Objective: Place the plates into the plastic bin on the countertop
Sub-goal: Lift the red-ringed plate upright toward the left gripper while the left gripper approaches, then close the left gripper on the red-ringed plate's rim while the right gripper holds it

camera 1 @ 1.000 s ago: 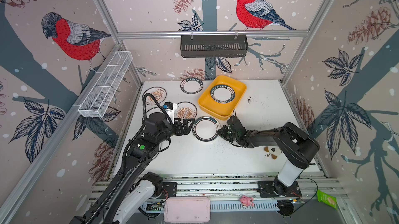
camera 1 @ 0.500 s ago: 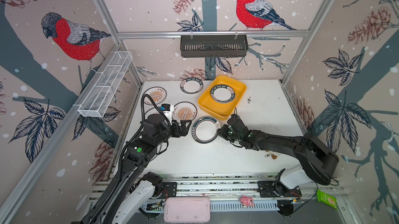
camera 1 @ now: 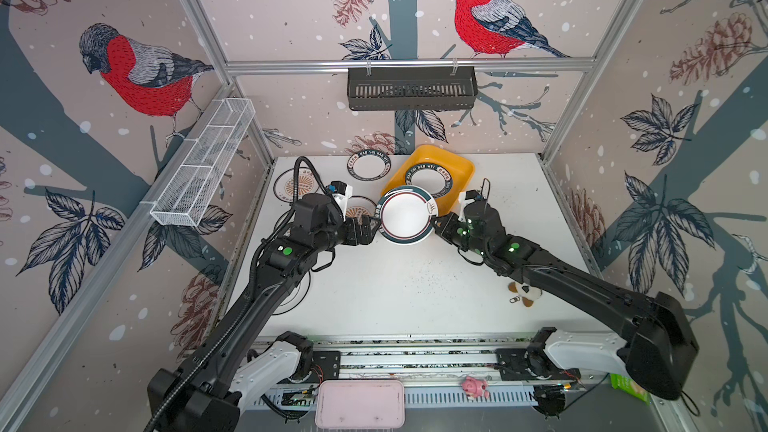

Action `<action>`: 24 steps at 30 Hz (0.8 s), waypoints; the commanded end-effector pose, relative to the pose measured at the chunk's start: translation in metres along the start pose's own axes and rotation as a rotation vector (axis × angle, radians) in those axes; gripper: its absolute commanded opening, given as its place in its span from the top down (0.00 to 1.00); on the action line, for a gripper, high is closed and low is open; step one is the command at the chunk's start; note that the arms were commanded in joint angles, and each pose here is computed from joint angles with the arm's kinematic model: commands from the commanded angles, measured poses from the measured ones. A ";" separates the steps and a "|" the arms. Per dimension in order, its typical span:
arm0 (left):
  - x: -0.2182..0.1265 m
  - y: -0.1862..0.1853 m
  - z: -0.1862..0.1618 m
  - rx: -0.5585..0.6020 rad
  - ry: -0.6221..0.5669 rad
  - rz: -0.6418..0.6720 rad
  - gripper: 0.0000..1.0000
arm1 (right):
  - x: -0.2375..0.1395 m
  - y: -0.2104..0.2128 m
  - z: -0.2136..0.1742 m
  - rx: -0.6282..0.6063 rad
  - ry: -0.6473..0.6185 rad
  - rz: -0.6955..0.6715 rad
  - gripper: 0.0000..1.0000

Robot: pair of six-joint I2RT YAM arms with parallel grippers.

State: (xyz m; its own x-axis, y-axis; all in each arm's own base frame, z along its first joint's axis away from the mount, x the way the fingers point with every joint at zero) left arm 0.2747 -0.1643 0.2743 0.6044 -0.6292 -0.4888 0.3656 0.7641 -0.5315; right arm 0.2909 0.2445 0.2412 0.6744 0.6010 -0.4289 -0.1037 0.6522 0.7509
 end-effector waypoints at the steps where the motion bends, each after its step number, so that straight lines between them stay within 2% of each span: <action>1: 0.010 -0.023 0.025 0.061 -0.013 -0.135 0.04 | -0.006 0.011 0.029 -0.060 -0.020 0.073 0.97; 6: 0.045 -0.022 0.052 0.013 0.031 -0.247 0.06 | -0.001 0.006 0.068 -0.073 -0.019 0.110 0.97; 13: 0.092 -0.013 0.082 -0.071 0.065 -0.315 0.12 | 0.010 0.012 0.090 -0.096 -0.010 0.176 0.97; 18: 0.124 0.002 0.093 -0.176 0.085 -0.359 0.28 | 0.012 0.005 0.098 -0.088 -0.016 0.190 0.97; 22: 0.135 0.000 0.103 -0.206 0.082 -0.403 0.30 | 0.010 0.002 0.104 -0.076 -0.037 0.207 0.97; 24: 0.140 0.000 0.107 -0.207 0.077 -0.411 0.39 | 0.011 -0.002 0.105 -0.065 -0.044 0.211 0.97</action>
State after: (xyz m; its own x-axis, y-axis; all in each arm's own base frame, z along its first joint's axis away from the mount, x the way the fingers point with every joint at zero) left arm 0.4279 -0.2302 0.2589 0.3901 -0.8551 -0.3414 0.3474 0.4801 -0.8055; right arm 0.3720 0.1985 0.2723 0.6574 0.6797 -0.3252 -0.2175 0.5844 0.7818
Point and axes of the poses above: each gripper's point midway between its finger pads, its own x axis out along the fingers, its own y axis along the line the jaws close on, z = x × y, the point moved 3 cm from there along -x, back along the fingers, and after that the axes turned 4 degrees about -x, right-handed, at the moved point
